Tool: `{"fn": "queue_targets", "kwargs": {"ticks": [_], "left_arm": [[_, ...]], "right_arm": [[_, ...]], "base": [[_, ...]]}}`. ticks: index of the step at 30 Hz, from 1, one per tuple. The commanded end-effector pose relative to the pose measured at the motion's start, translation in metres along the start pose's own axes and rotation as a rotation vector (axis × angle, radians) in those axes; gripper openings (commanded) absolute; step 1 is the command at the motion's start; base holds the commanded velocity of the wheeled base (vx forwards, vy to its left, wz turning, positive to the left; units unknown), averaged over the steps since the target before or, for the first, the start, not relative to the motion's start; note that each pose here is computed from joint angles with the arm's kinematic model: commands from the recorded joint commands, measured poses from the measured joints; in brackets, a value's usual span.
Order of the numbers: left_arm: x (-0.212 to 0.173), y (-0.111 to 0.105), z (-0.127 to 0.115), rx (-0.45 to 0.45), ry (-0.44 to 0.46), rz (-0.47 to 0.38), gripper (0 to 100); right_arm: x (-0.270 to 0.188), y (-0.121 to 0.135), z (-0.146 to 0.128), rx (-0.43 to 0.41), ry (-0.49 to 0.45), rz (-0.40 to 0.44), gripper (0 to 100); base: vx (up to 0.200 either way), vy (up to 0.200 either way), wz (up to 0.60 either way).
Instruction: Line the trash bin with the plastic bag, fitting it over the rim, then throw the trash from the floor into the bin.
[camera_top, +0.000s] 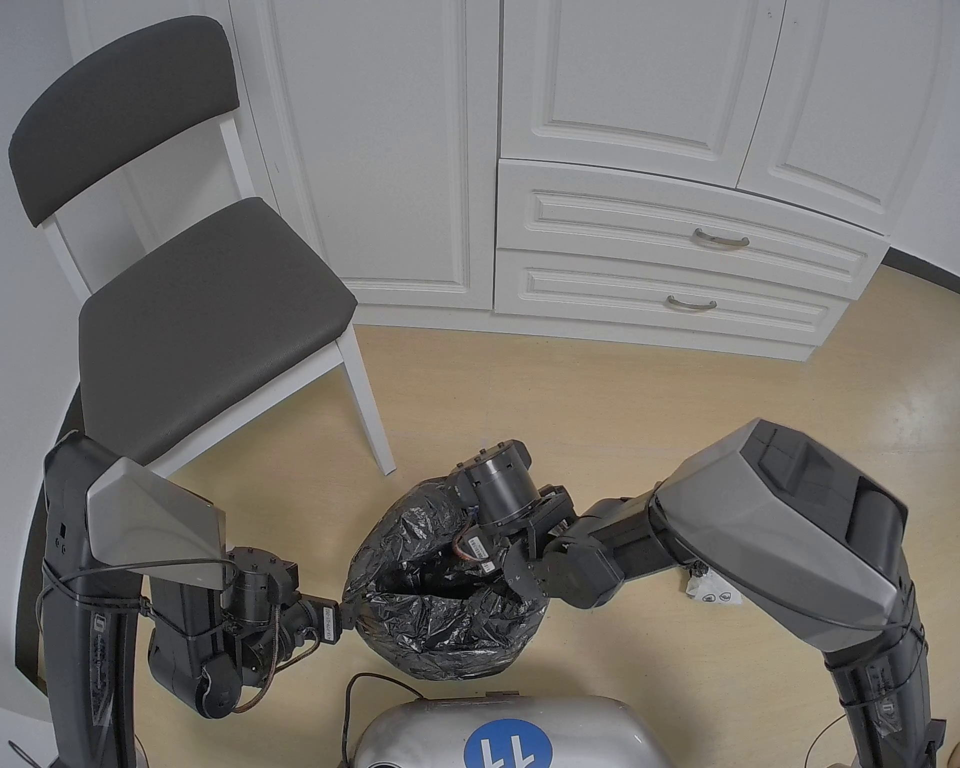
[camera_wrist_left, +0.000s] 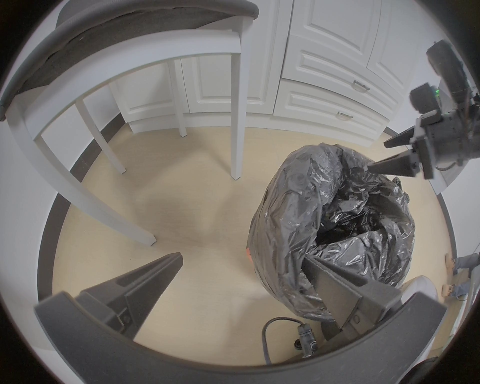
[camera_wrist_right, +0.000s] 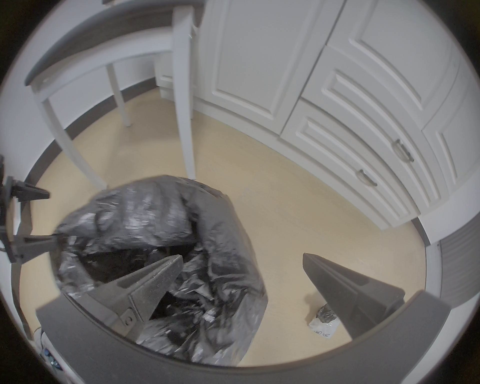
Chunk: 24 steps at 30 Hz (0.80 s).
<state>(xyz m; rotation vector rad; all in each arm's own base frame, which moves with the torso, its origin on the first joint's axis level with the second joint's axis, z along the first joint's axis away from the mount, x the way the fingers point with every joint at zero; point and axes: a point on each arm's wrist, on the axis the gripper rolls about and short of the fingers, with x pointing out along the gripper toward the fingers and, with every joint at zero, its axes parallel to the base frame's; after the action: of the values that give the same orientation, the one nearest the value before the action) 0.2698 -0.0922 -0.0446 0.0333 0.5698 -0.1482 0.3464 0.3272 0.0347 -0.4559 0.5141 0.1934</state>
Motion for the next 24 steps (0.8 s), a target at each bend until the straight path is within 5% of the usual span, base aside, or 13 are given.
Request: {"fn": "queue_targets", "kwargs": {"ticks": [1,10,11,24], "left_arm": [[-0.005,-0.003,0.006,-0.002,-0.022,-0.011,100],[-0.006,-0.002,0.007,-0.002,-0.027,-0.010,100],[-0.006,-0.002,0.007,-0.002,-0.027,-0.010,100],[-0.004,-0.002,0.006,-0.002,-0.021,-0.008,100]], "right_arm": [[-0.041,0.006,0.016,-0.014,-0.054,0.048,100],[-0.031,0.039,0.003,-0.048,-0.045,0.093,100],[-0.028,0.043,0.002,-0.051,-0.044,0.097,0],[0.027,0.068,-0.054,-0.101,0.074,0.098,0]], "base": [[0.000,0.000,0.00],[0.000,0.000,0.00],[0.000,0.000,0.00],[0.000,0.000,0.00]]}}
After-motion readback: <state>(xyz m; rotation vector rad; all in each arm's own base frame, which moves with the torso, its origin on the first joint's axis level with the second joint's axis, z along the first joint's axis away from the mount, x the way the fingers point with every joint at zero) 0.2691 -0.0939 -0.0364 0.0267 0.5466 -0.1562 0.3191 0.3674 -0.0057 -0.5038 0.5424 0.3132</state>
